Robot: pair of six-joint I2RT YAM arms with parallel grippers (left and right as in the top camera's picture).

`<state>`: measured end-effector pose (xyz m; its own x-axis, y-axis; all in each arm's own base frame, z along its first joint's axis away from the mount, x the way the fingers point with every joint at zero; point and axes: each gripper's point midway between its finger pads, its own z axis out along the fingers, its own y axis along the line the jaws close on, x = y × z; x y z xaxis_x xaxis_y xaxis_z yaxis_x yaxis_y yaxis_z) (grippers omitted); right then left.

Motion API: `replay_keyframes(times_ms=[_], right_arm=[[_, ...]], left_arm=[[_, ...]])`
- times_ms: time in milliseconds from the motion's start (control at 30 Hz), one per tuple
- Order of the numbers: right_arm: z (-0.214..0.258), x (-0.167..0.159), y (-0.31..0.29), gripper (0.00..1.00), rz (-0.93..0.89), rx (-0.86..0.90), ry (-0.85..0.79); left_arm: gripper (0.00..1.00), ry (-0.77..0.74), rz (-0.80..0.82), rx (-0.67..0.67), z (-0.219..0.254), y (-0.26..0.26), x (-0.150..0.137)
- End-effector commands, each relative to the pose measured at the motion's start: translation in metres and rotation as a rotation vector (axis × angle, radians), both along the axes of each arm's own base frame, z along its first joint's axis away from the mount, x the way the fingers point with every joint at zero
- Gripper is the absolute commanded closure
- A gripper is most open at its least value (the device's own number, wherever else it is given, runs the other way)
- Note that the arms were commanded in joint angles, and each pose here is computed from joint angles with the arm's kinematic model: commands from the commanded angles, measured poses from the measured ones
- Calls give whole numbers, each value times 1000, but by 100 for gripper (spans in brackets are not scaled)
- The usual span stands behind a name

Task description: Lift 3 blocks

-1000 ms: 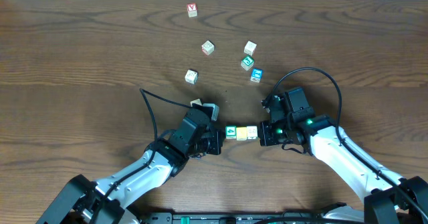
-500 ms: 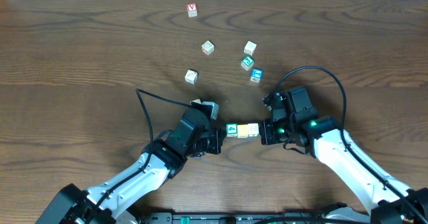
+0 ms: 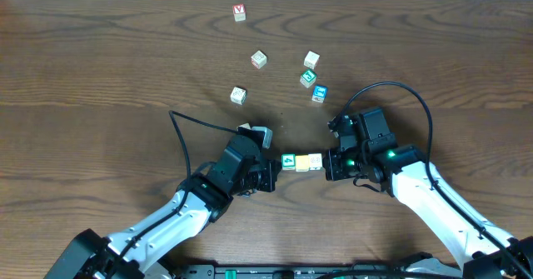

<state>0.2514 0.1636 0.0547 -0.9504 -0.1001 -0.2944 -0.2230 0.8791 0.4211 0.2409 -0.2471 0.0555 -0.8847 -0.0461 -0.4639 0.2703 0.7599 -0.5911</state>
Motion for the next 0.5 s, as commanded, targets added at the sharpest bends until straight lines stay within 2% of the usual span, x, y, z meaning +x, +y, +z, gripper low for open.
replay_keyframes(times_ms=[0,467], right_arm=[[24,-5,27,99,94,125,-12],[33,-3,28,99,107,119,-11]], left_arm=[[93,-24,-76,-78,21,-16,-8],[93,-30,-79,-86,25,-17,-8]])
